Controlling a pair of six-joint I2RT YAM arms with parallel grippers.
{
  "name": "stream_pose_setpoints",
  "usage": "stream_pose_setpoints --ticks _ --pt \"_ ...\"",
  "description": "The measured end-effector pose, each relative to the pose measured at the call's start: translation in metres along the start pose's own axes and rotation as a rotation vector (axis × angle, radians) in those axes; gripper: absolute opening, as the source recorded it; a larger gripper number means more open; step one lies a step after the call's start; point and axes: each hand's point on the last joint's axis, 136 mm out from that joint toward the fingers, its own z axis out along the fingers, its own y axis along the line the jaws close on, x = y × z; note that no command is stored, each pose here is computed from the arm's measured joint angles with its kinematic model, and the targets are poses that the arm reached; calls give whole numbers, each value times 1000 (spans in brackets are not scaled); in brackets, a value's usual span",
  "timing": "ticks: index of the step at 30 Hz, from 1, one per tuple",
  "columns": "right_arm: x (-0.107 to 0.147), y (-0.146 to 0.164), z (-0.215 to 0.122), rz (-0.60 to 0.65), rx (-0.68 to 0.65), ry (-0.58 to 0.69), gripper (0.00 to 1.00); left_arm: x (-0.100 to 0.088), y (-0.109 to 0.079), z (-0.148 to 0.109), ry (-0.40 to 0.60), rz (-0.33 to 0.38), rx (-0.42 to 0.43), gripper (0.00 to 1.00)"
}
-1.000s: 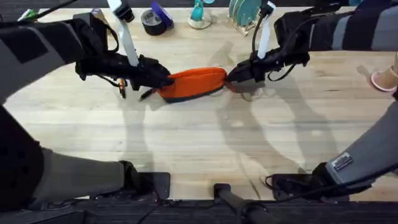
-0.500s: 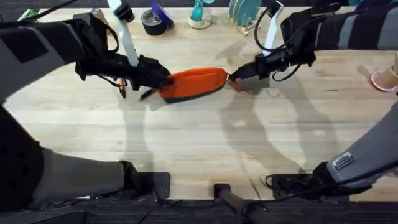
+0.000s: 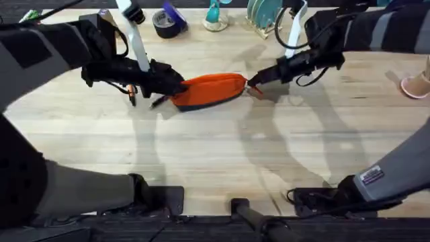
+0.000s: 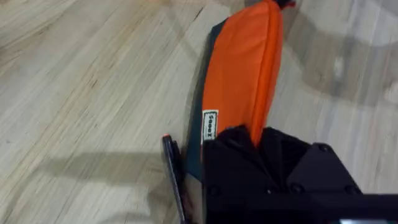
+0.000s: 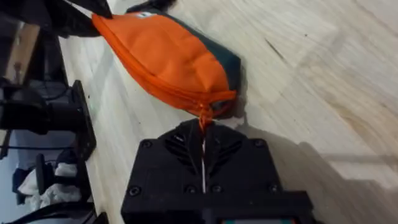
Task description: Unzip the bag, pick up the pens from the table one at a time and place them inside, then zip the bag closed.
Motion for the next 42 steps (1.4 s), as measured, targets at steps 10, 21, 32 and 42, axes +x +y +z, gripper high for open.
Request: stream_pose_setpoints --ticks 10,21,32,42 --pt "-22 19 -8 -3 14 27 29 0 0 0 1 1 -1 42" --pt "-49 47 1 -96 83 117 29 0 1 0 0 2 -5 42" --pt "-49 76 26 -151 53 167 29 0 2 -1 0 1 -6 42" --pt "-47 102 53 -215 22 197 29 1 1 -1 1 -1 -5 42"
